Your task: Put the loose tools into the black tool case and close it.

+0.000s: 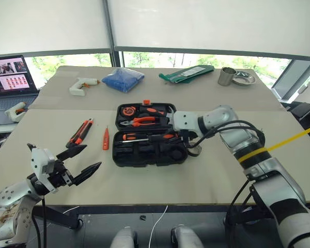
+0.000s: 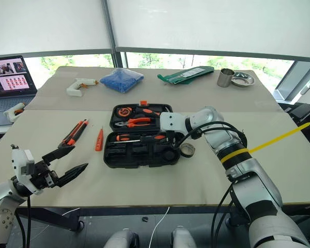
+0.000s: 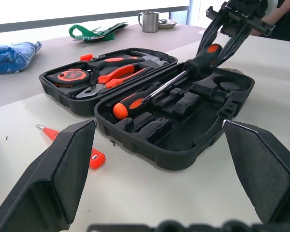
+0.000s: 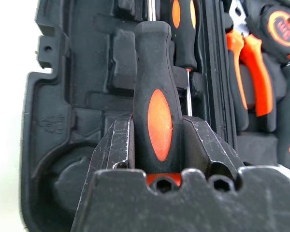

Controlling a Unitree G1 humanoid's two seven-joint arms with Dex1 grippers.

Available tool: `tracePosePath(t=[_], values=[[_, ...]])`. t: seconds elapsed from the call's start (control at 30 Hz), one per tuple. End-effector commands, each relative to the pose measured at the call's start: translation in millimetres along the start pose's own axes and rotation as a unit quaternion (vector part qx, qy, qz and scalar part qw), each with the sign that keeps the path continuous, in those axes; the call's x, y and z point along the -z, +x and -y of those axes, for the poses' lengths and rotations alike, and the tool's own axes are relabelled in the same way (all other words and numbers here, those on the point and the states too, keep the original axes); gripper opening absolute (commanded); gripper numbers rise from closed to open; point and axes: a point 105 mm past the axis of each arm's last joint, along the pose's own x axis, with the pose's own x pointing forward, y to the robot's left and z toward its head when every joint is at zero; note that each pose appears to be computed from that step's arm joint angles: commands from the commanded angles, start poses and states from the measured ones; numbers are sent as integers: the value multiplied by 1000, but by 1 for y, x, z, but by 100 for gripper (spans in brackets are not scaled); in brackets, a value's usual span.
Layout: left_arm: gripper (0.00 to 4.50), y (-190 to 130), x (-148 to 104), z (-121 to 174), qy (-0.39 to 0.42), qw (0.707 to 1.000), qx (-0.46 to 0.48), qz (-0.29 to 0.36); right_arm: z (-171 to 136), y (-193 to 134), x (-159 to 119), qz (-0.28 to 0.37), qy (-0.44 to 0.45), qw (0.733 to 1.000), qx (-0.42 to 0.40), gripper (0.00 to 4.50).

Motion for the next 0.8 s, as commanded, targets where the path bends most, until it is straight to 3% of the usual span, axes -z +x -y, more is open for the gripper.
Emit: tracePosePath(t=[0.03, 0.8], values=[[450, 3, -6, 2, 16, 1000, -3, 15, 13, -6, 1, -14, -12, 1000, 15, 104], [450, 3, -5, 12, 22, 1000, 1, 10, 20, -1, 30, -75, 9, 997, 6, 104]])
